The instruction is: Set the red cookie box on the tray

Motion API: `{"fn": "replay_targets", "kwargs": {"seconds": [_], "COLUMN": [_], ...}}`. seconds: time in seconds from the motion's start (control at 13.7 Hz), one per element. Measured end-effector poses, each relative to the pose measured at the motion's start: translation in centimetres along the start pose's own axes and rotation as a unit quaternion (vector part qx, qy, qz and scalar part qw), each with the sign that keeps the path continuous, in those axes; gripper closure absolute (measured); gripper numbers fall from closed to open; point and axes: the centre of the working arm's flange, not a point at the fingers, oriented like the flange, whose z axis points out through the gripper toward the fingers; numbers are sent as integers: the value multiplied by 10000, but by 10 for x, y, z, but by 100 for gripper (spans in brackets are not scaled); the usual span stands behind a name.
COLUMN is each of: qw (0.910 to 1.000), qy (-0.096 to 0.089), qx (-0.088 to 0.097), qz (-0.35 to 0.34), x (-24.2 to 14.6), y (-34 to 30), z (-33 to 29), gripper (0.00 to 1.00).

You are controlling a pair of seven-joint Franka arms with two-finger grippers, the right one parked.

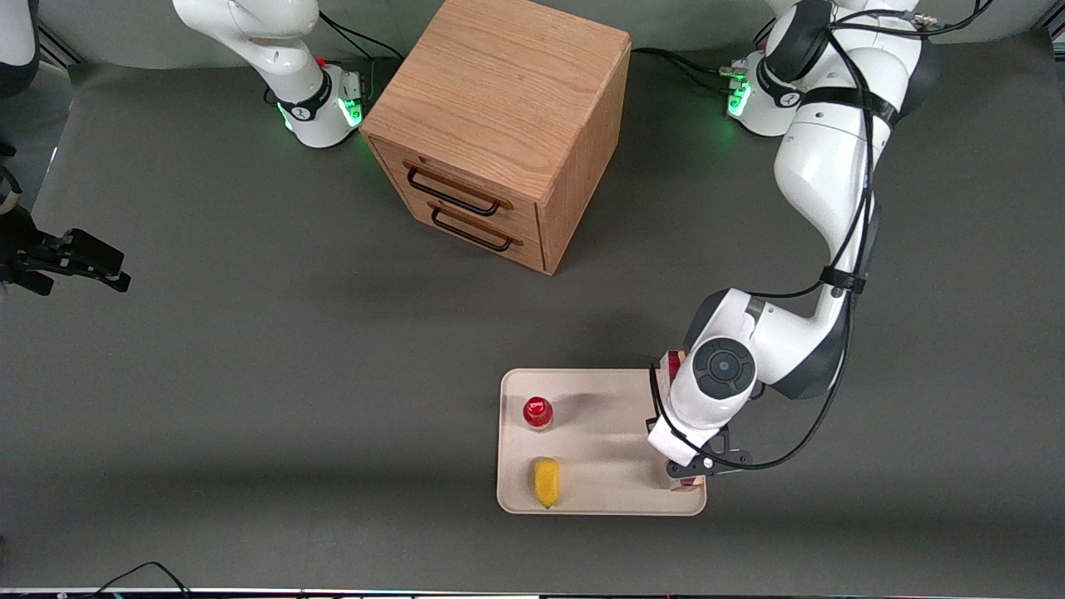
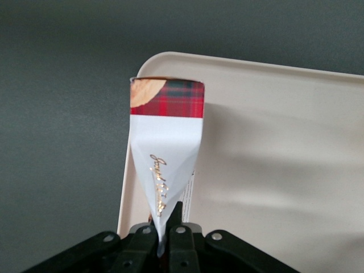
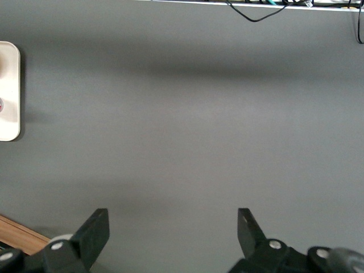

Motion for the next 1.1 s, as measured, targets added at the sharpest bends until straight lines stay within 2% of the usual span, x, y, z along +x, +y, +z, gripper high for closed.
{"fn": "replay_targets", "kwargs": {"seconds": [0.15, 0.22, 0.29, 0.59, 0.73, 0.8, 0.88, 0.95, 1.1], "qw": [10000, 10000, 10000, 9997, 9993, 9987, 9981, 9978, 9978], "qy": [11, 25, 49, 162, 30, -83, -192, -291, -360], "qx": [-4, -4, 6, 159, 349, 459, 505, 458, 366], "qz": [-2, 0, 13, 114, 128, 211, 297, 371, 424], "x": [1, 1, 1, 4, 7, 12, 20, 28, 42], "y": [0, -1, -1, -3, -13, -26, -43, -65, -115], "z": [0, 0, -1, -3, -17, -31, -51, -77, -139], "gripper": [95, 89, 80, 32, 8, 0, 0, 0, 0]}}
